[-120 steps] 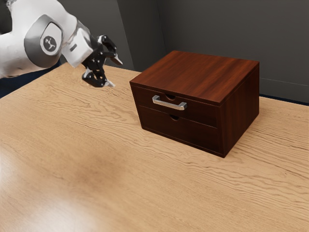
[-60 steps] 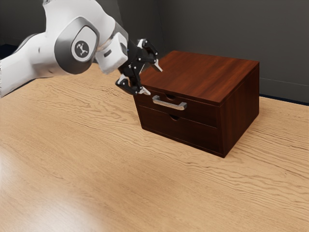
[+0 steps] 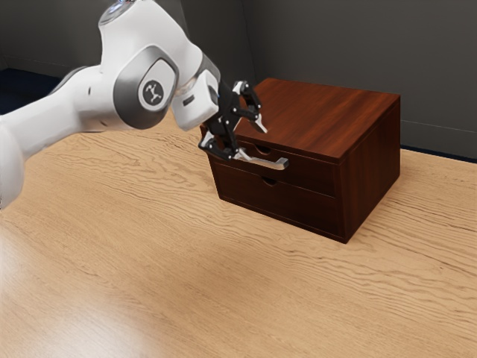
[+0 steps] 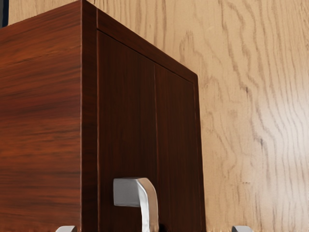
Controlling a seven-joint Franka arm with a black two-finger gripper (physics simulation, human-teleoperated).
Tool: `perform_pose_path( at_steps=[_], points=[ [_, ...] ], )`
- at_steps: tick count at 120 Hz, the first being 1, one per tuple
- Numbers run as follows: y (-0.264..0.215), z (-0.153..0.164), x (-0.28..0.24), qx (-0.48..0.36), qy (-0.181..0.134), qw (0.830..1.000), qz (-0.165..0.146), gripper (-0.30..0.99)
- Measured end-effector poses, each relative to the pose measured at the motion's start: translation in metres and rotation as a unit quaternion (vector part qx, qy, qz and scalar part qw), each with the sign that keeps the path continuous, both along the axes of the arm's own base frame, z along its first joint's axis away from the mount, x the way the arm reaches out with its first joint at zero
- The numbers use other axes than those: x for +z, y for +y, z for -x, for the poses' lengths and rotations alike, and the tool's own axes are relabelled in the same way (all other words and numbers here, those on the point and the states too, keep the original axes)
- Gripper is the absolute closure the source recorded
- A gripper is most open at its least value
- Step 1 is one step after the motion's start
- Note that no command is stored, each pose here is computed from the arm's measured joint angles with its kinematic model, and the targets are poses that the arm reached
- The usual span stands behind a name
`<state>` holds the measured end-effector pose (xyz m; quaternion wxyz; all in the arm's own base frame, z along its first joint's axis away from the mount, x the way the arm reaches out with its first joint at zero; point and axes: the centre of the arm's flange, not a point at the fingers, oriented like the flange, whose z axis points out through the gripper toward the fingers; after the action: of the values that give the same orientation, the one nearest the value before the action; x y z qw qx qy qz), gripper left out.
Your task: Pull the drawer handle with one arm to open the drawer
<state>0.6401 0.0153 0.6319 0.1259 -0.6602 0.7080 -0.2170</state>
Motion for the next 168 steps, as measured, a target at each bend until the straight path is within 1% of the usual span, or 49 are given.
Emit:
perform_pose_path(
  at_steps=[36, 64, 79, 110, 130, 168],
  points=[
    [0.020, -0.011, -0.023, 0.019, 0.008, 1.000, -0.001, 0.36],
    [0.022, -0.019, -0.040, 0.025, 0.016, 1.000, 0.000, 0.41],
    [0.029, -0.024, -0.051, 0.032, 0.023, 0.999, -0.001, 0.42],
    [0.034, -0.028, -0.058, 0.041, 0.020, 0.999, -0.001, 0.44],
    [0.035, -0.032, -0.068, 0.043, 0.026, 0.999, -0.001, 0.44],
    [0.036, -0.036, -0.076, 0.049, 0.027, 0.998, 0.000, 0.47]
  ],
)
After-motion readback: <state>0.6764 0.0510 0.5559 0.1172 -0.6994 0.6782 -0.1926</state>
